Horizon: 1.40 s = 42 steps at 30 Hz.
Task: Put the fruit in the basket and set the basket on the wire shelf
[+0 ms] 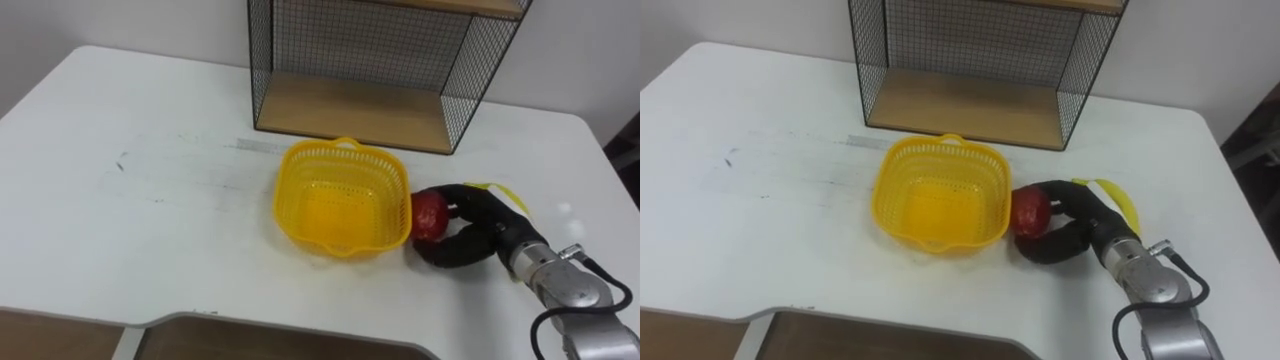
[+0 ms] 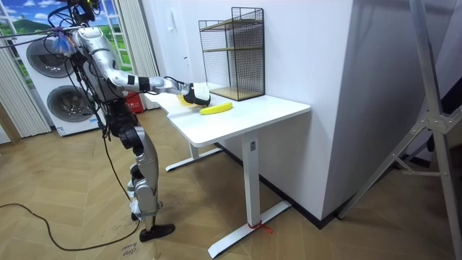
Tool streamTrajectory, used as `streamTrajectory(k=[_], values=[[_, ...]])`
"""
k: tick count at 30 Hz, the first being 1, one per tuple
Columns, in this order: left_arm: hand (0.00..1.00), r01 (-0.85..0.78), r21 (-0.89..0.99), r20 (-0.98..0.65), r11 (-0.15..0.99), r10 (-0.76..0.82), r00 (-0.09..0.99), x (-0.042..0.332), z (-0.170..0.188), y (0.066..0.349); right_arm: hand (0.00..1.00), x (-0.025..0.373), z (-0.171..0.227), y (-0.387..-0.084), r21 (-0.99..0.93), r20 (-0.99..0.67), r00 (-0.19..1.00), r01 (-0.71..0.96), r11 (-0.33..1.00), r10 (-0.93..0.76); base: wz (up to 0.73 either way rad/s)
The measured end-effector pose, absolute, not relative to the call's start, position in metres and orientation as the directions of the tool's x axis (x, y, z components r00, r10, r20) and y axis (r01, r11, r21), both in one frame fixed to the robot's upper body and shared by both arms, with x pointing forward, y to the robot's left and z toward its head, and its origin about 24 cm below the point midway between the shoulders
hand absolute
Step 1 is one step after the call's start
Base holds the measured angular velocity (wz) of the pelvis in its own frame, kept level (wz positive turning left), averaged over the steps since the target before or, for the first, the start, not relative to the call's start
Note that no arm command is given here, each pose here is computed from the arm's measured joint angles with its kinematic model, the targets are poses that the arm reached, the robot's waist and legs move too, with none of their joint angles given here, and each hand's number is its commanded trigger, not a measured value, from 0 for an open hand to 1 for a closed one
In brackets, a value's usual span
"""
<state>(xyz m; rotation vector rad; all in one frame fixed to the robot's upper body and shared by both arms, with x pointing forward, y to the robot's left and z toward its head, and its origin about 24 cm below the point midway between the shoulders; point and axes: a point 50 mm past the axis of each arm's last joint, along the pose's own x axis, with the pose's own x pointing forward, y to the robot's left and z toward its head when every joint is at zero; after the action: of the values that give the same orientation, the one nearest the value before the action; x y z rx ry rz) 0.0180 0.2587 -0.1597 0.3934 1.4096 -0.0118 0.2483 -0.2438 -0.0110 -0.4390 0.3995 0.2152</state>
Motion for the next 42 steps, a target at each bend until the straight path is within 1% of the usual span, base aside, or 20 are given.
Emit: streamTrajectory(k=[12,15,22,26,42], values=[[0.0,0.239,0.269,-0.956,0.933,0.23,0.181,0.02,-0.158,0.262,1.0,0.248,-0.011,-0.244,-0.368,-0.398,0.91,-0.277,0.888,0.119,0.0],[0.0,0.217,0.274,-0.954,0.937,0.236,0.184,0.02,-0.158,0.264,1.0,0.248,-0.011,-0.246,-0.368,-0.394,0.912,-0.268,0.89,0.112,0.0],[0.0,0.2,0.28,-0.95,0.939,0.241,0.2,0.023,-0.157,0.264,1.0,0.248,-0.001,-0.266,-0.365,-0.351,0.936,-0.162,0.917,0.026,0.0],[0.0,0.175,0.292,-0.944,0.94,0.253,0.213,0.026,-0.155,0.267,1.0,0.248,0.001,-0.271,-0.369,-0.337,0.942,-0.127,0.921,-0.005,0.0],[0.0,0.166,0.294,-0.945,0.941,0.26,0.198,0.02,-0.156,0.267,1.0,0.253,0.014,-0.267,-0.387,-0.28,0.96,-0.121,0.914,0.008,0.0]])
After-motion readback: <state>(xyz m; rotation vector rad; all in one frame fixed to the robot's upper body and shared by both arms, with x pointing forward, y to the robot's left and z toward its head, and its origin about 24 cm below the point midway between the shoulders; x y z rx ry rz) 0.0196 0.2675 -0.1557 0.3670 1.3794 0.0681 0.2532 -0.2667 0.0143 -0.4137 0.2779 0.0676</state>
